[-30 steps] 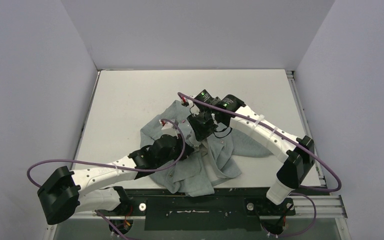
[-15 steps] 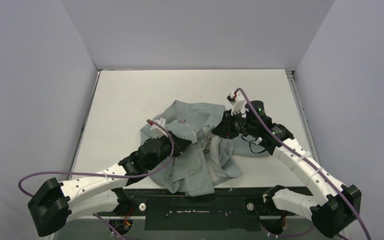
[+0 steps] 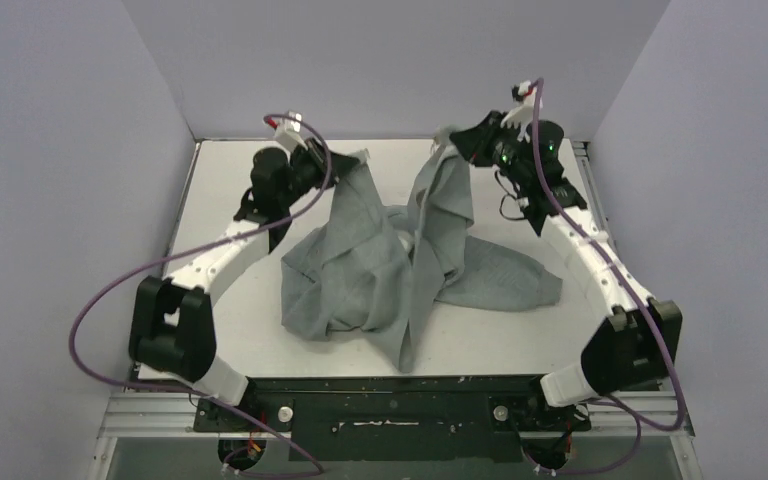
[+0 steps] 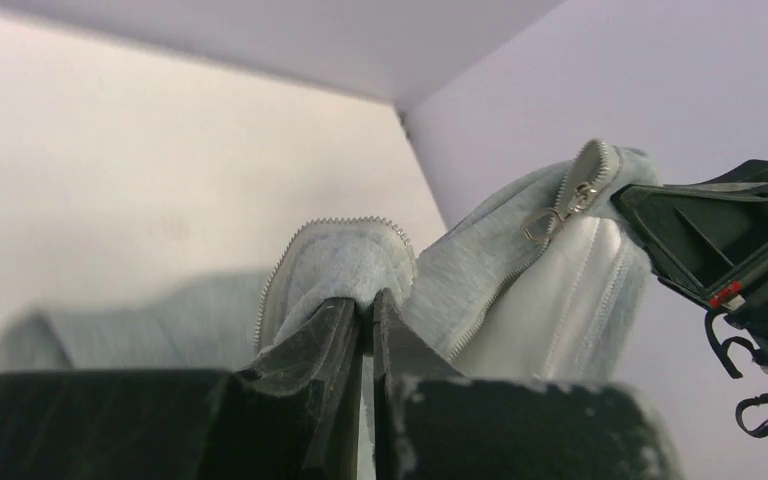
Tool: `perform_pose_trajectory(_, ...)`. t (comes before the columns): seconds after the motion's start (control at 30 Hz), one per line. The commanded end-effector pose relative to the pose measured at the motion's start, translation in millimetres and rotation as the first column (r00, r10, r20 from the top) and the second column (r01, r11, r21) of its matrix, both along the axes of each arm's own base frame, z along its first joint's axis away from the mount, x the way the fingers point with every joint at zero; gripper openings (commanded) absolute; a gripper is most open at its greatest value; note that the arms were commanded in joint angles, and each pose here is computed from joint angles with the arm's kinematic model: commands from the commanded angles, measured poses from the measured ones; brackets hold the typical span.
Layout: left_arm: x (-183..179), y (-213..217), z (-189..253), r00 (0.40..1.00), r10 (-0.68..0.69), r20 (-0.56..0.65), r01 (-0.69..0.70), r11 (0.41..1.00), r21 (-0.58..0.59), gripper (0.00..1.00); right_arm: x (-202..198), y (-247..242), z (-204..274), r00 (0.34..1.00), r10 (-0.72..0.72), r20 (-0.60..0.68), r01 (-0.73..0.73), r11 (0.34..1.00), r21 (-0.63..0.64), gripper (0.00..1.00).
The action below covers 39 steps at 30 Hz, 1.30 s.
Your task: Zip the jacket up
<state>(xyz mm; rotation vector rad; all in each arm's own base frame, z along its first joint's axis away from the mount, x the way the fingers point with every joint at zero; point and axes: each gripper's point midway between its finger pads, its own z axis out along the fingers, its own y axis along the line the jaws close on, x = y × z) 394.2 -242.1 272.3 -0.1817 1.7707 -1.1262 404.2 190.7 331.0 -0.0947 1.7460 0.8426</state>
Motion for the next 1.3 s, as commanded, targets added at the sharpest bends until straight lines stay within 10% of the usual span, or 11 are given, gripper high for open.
perform_pose_trajectory(0.0, 81.1, 2.3, 93.1, 0.956, -0.112, 0.272, 0.121, 0.992, -0.017, 0.0, 89.0, -19.1, 110.2, 0.924, -0.14, 0.356, 0.132, 0.99, 0.047, 0.04)
perform_pose_trajectory(0.23, 142.0, 15.7, 236.3, 0.834, -0.079, 0.546, 0.15, 0.985, -0.087, 0.0, 98.8, -34.8, 268.1, 0.693, -0.204, 0.691, 0.076, 0.974, 0.211, 0.04)
perform_pose_trajectory(0.4, 80.9, 54.2, 350.8, 0.619, 0.057, 0.783, 0.111, 0.981, -0.159, 0.0, 32.5, -42.6, 345.0, 0.49, -0.199, 0.849, -0.007, 0.973, 0.232, 0.04)
perform_pose_trajectory(0.5, 42.0, 65.6, 376.0, 0.544, 0.086, 0.835, 0.091, 0.983, -0.16, 0.0, 6.5, -38.3, 339.2, 0.487, -0.149, 0.861, -0.042, 0.98, 0.194, 0.04)
perform_pose_trajectory(0.63, 20.7, 42.4, 299.1, 0.653, -0.031, 0.757, 0.147, 0.985, -0.087, 0.0, 3.9, -12.6, 230.4, 0.71, -0.039, 0.703, -0.056, 0.992, 0.112, 0.05)
perform_pose_trajectory(0.8, -18.7, 13.9, 73.1, 0.899, -0.155, 0.41, 0.179, 0.984, -0.022, 0.0, -37.4, 26.5, 8.0, 0.952, 0.086, 0.295, -0.082, 0.996, -0.027, 0.07)
perform_pose_trajectory(1.0, -122.3, -14.7, -84.9, 0.956, -0.276, 0.098, 0.277, 0.961, 0.002, 0.0, -125.2, 52.0, -128.8, 0.984, 0.171, -0.052, -0.172, 0.985, -0.02, 0.07)
perform_pose_trajectory(1.27, -167.0, 0.4, -134.0, 0.972, -0.234, -0.031, 0.234, 0.972, 0.01, 0.0, -166.4, 6.0, -208.2, 0.905, -0.048, -0.423, 0.039, 0.999, -0.03, 0.25)
